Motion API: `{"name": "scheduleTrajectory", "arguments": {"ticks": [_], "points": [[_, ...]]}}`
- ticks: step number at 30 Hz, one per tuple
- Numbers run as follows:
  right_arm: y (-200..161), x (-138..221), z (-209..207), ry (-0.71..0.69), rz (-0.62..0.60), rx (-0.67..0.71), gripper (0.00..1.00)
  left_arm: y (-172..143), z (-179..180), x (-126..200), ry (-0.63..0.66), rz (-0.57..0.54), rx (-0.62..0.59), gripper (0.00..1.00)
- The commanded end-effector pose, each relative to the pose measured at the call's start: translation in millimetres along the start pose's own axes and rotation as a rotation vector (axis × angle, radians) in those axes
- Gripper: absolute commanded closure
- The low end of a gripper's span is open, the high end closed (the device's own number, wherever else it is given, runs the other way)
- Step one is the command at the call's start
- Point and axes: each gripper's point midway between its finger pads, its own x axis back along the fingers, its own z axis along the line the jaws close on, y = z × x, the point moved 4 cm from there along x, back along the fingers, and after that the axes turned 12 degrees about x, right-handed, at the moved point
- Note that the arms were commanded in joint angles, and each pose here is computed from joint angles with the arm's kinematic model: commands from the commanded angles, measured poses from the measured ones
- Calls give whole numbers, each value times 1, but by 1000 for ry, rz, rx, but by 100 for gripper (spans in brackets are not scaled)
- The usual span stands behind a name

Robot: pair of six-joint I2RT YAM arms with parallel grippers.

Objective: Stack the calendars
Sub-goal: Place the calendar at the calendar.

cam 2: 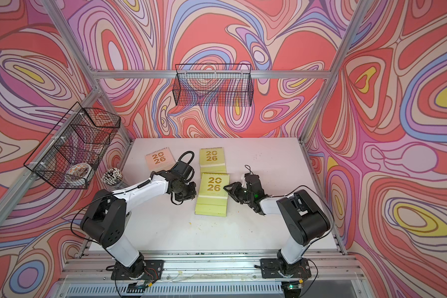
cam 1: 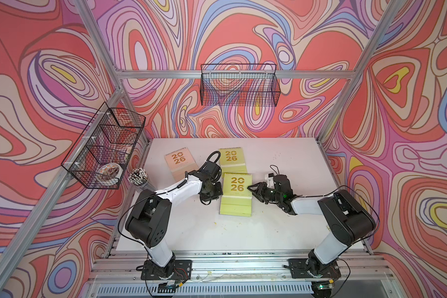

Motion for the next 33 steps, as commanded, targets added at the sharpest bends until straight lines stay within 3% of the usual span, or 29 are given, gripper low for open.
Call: {"name": "scheduleTrajectory", "arguments": {"ticks": [1, 14, 21, 33], "points": [[3, 0, 2, -28, -5, 26, 55, -1, 5, -2, 21, -1, 2, 100], [9, 8, 3, -153, 23, 64, 33, 6, 5, 4, 27, -12, 2, 100], [14, 11, 4, -208, 25, 92, 27, 19, 7, 10, 25, -25, 14, 100], [73, 10, 16, -314, -13, 238, 5, 74, 2, 7, 31, -74, 42, 100]]}}
